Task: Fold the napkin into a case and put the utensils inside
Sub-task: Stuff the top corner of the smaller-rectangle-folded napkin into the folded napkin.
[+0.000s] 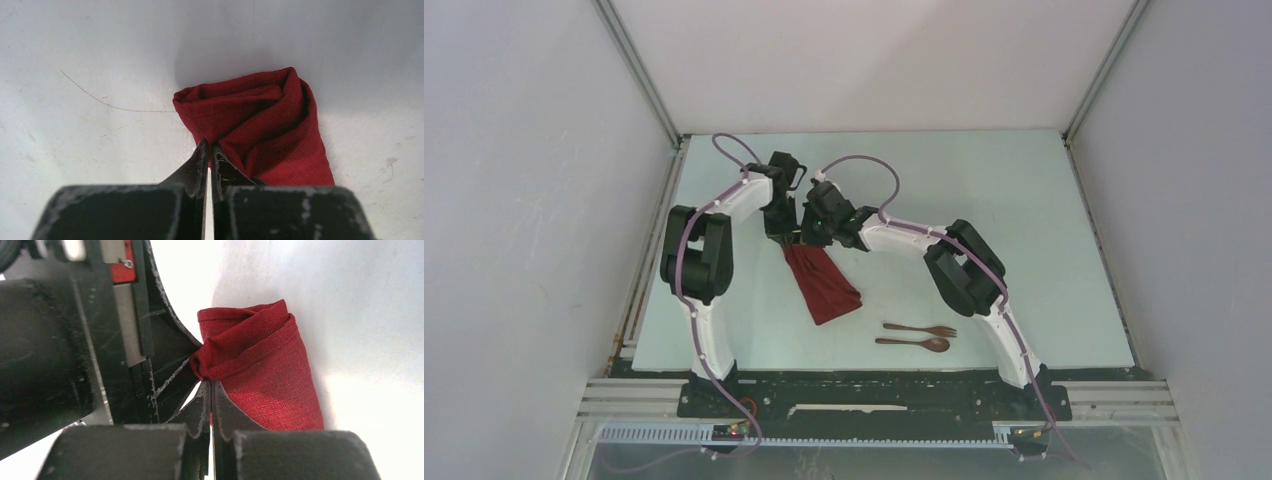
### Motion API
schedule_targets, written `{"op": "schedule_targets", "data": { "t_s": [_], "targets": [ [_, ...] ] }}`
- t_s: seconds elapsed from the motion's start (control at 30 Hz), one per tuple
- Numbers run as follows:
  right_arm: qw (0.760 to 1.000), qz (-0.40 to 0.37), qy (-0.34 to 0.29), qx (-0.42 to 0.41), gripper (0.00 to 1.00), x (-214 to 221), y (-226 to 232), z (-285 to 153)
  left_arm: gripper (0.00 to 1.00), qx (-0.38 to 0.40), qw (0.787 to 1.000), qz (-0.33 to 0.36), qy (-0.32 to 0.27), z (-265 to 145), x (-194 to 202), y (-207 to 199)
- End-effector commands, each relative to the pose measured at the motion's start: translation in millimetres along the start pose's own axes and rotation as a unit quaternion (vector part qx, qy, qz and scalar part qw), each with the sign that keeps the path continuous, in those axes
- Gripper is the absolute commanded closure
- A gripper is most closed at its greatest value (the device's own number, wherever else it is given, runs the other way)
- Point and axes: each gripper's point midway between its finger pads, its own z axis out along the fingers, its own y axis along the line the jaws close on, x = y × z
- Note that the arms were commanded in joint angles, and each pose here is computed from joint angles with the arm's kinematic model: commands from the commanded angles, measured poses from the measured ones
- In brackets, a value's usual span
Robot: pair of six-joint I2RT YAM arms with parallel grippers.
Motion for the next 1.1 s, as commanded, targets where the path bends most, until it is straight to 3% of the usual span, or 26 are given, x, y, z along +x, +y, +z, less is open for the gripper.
{"op": "schedule_targets", "data": {
  "t_s": [0.0, 0.43, 0.63, 0.87, 1.07],
  "targets": [
    [0.997, 0.042, -0.006, -0.066, 1.00, -8, 27, -5, 0.99, 0.030, 0.999, 0.002, -0.042, -25, -15, -2],
    [0.985, 0.101, -0.010, -0.141, 1.00, 0, 19, 22, 1.00, 0.029, 0.999, -0.007, -0.041, -28, -11, 15],
    [0.982, 0.089, -0.014, -0.165, 1.00, 3, 18, 28, 1.00, 0.023, 0.999, -0.006, -0.036, -26, -9, 19],
    [0.983, 0.094, 0.012, -0.156, 1.00, 25, 9, 51, 1.00, 0.058, 0.997, -0.006, -0.040, -32, -9, 9],
    [0.994, 0.061, -0.010, -0.089, 1.00, 38, 16, 62, 1.00, 0.086, 0.996, -0.016, -0.028, -32, 1, -1]
  ]
}}
